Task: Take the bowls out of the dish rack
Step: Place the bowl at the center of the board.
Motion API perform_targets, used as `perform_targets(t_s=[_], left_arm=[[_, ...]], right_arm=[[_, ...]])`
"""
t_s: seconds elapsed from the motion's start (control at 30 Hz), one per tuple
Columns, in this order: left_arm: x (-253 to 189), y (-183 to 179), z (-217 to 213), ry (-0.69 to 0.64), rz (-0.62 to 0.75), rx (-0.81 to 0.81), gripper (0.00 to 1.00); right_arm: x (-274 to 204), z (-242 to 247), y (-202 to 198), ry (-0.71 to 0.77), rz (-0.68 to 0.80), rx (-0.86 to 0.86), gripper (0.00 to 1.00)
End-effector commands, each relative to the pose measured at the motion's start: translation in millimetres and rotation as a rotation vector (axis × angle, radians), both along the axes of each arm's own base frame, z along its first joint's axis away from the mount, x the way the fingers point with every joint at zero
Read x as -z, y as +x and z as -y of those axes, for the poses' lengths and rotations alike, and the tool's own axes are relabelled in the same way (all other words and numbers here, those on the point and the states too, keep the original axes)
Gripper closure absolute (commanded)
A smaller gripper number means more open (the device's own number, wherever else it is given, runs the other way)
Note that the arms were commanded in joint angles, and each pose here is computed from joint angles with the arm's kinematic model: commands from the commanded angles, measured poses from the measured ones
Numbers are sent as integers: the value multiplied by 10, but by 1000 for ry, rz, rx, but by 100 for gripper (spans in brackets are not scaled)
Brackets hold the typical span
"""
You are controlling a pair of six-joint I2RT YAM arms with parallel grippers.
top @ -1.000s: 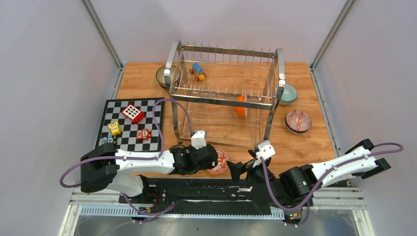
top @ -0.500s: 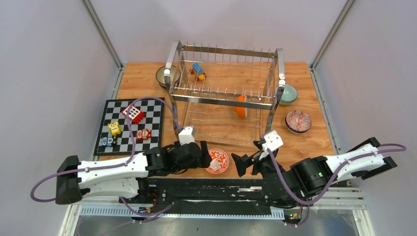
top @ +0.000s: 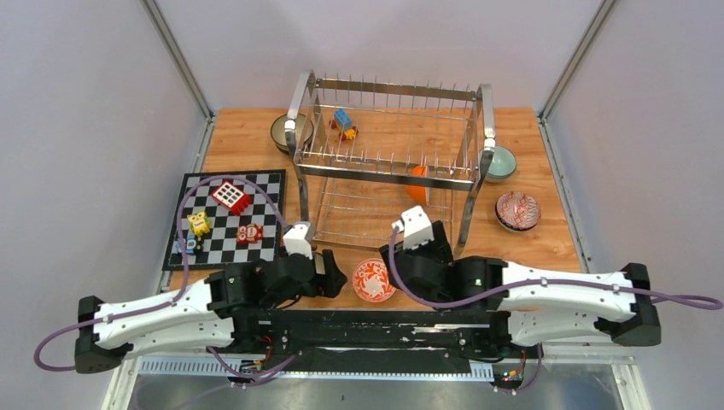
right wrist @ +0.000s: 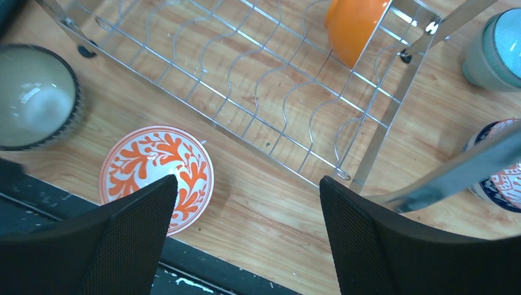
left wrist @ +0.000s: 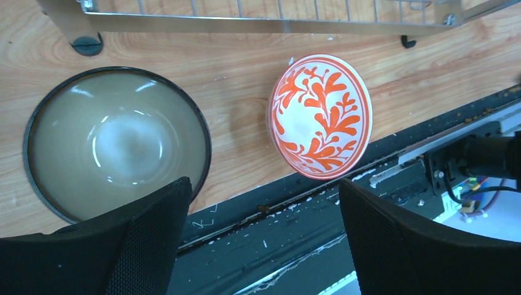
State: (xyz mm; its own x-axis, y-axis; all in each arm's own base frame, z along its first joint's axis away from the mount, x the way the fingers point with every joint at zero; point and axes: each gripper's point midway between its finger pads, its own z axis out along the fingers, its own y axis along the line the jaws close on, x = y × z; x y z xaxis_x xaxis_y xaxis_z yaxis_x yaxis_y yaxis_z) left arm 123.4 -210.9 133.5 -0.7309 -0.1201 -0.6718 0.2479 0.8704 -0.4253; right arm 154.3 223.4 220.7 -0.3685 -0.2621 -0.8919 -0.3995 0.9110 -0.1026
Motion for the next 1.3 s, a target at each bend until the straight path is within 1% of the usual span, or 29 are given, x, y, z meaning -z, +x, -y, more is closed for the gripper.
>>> perform_targets(t_s=[0.0,0.07,0.1,0.27,0.4,0.53,0.63,0.7,0.8,0.93,1.0,1.03,1.1,1.13,1.2,1.27], left_arm=[[-66,40,-264,-12,56,-48,10],[-81,44,-396,-13,69,-76,10],[-90,45,-455,-17,74,-91,10],[-140,31,-630,-54,98,-120,11],[-190,28,-698,-84,110,-136,11],[-214,28,-715,-98,115,-141,11],[-223,16,-720,-98,110,-137,11],[-223,10,-744,-92,109,-138,11],[-242,19,-804,-88,119,-152,11],[-296,42,-848,-113,143,-168,11],[-337,62,-857,-123,161,-173,11],[-353,76,-865,-121,171,-177,11],[-387,104,-883,-114,189,-186,11],[-398,119,-893,-108,197,-191,11],[-408,143,-911,-94,208,-202,11],[-429,163,-921,-86,218,-211,11]], right_arm=[[306,-82,123,-68,-43,23,10],[420,-74,229,-94,-3,72,9],[499,-87,285,-99,-5,79,8],[811,-58,654,-73,-89,159,9],[838,-99,901,-32,-23,208,9],[938,-63,1144,-8,-6,283,9],[961,-158,1223,-7,12,249,11],[991,-265,1172,-2,-13,177,12],[951,-421,959,0,-29,13,12],[789,-445,478,-82,9,-190,13],[695,-417,216,-101,12,-295,13],[611,-400,111,-84,21,-332,14],[411,-304,-20,-28,58,-356,14],[304,-213,-21,12,75,-335,15],[78,43,48,94,125,-233,18],[-121,228,68,186,162,-179,24]])
